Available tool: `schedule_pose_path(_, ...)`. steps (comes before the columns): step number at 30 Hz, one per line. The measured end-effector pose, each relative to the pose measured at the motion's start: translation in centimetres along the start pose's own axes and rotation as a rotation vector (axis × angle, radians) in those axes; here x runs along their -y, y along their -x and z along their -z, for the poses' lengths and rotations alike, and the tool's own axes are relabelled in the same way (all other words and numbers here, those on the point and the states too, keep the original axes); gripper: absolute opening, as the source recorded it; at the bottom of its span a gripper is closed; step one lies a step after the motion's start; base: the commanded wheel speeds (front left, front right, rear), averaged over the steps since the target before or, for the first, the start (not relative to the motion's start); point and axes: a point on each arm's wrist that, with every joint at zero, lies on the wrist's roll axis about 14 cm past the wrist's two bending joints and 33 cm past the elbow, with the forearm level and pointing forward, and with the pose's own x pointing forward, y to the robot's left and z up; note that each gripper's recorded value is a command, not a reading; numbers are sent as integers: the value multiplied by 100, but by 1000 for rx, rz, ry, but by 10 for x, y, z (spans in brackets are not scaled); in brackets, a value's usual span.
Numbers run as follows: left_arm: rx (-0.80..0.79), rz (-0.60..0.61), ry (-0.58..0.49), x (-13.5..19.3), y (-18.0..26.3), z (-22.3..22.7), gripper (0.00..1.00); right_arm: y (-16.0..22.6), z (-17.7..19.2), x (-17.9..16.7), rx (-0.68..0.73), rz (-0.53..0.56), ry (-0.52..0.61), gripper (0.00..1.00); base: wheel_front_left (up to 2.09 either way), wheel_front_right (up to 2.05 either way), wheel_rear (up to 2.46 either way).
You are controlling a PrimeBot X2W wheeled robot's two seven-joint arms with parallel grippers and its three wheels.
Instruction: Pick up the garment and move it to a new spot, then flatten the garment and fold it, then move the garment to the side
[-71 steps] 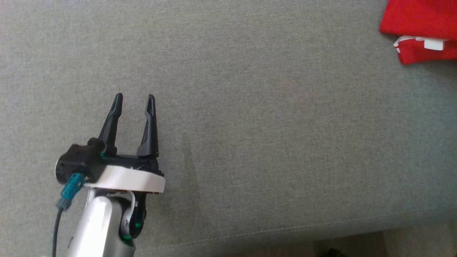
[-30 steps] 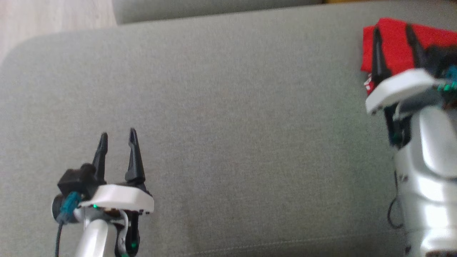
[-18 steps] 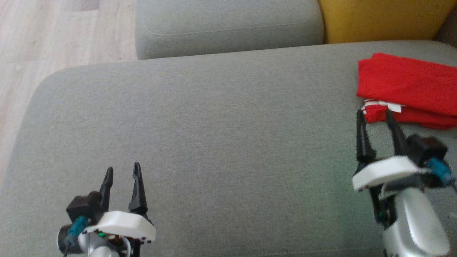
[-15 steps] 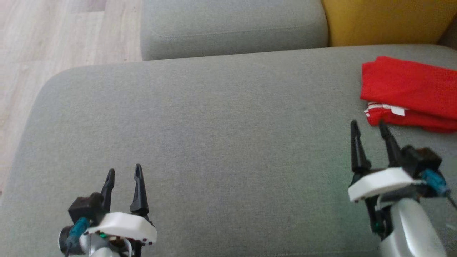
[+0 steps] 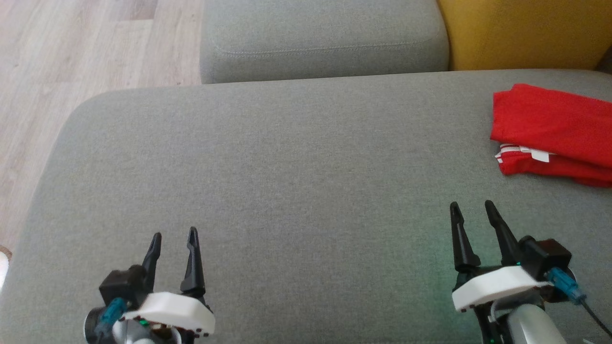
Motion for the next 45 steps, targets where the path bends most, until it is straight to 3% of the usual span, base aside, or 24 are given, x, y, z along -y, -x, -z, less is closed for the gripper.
schedule_pose_path(19,-2,13,-20,5,2,1,100,1,-5,2,22,5,1,100,0,0,0)
schedule_pose_path(20,-13,10,-20,4,2,4,0,2,-2,2,11,7,0,0,0,0,0)
schedule_pose_path(27,-176,-24,-10,-6,31,54,0,33,53,12,-156,55,-38,0,0,0,0)
schedule_pose_path(45,-200,-80,174,-16,23,53,0,28,47,22,-143,119,-220,0,0,0,0)
